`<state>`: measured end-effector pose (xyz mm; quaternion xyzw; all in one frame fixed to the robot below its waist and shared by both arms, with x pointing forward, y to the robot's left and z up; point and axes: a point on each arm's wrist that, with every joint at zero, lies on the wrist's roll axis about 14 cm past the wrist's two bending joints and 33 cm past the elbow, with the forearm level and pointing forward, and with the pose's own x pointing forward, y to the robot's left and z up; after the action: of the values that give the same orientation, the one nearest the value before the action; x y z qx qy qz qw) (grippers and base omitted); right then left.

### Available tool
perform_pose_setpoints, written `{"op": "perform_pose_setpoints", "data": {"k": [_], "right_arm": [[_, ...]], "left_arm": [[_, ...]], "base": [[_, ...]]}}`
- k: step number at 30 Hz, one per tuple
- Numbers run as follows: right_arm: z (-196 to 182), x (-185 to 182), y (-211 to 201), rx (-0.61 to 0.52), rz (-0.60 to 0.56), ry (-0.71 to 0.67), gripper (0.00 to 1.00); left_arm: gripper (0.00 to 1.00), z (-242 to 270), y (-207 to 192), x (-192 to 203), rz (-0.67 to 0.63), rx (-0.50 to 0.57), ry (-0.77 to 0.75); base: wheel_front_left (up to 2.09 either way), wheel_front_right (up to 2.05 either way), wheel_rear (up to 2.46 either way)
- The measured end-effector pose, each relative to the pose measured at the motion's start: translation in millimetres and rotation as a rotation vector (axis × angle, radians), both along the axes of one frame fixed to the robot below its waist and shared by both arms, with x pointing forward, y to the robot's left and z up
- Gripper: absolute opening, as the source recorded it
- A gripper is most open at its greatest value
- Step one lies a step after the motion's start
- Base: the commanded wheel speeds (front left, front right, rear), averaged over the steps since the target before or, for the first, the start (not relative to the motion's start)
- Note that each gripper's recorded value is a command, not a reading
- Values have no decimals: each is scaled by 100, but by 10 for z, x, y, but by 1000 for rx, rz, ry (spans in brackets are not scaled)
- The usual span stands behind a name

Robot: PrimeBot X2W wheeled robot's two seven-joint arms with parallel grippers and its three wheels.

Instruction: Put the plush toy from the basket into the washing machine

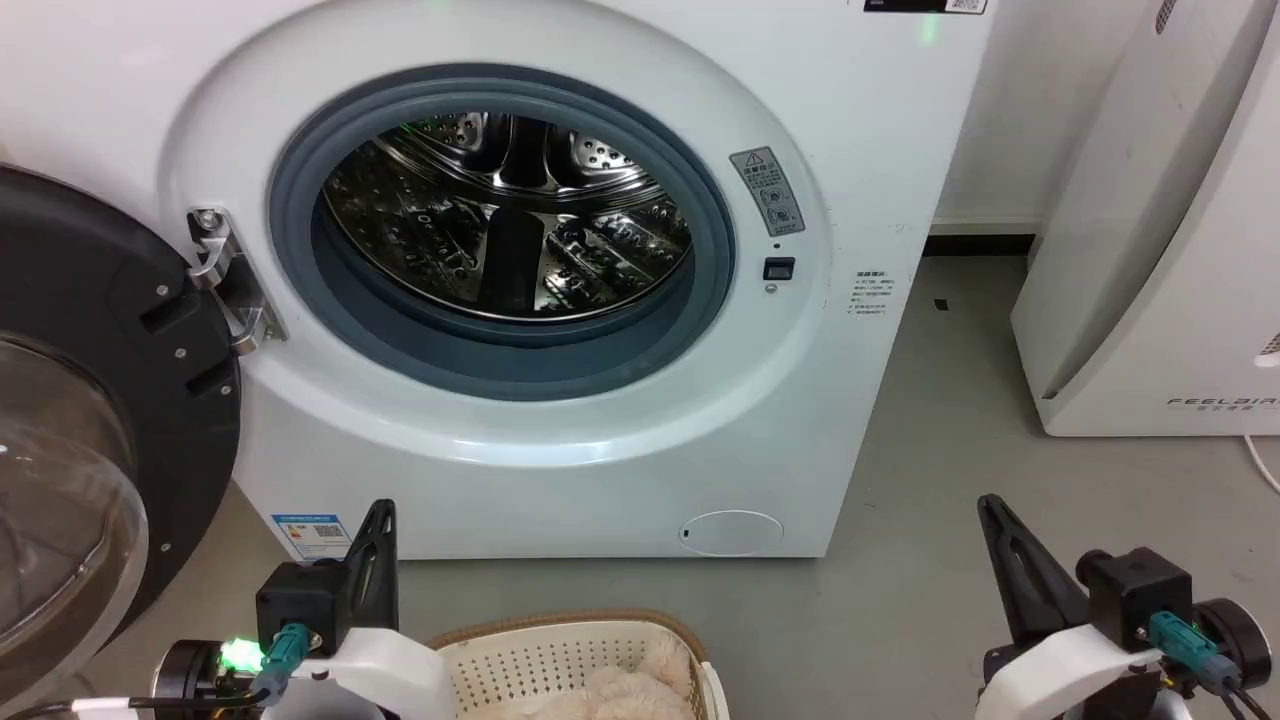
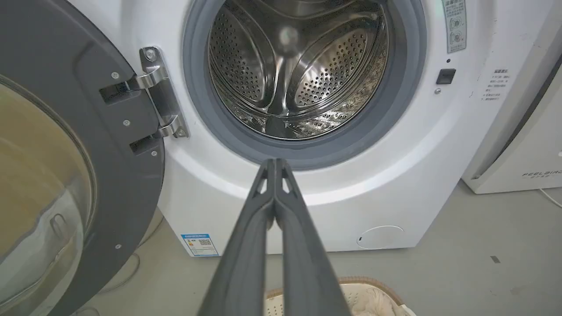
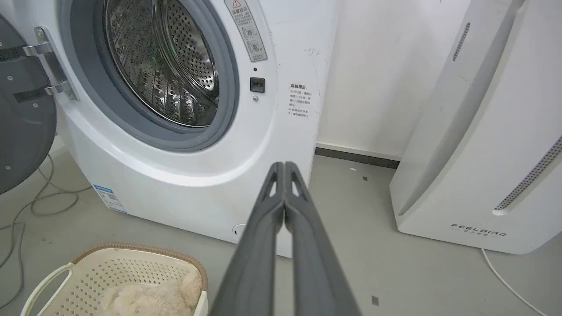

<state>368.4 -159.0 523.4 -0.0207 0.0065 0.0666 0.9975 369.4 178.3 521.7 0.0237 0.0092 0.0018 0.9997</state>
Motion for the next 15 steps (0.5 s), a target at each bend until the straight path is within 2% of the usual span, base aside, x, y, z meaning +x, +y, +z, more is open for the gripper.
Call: {"op": "perform_pose_setpoints", "data": {"k": [15], "right_arm": [[0,0,0,0,0,0,0]], "left_arm": [[0,0,0,0,0,0,0]], "base": [[0,0,0]]}}
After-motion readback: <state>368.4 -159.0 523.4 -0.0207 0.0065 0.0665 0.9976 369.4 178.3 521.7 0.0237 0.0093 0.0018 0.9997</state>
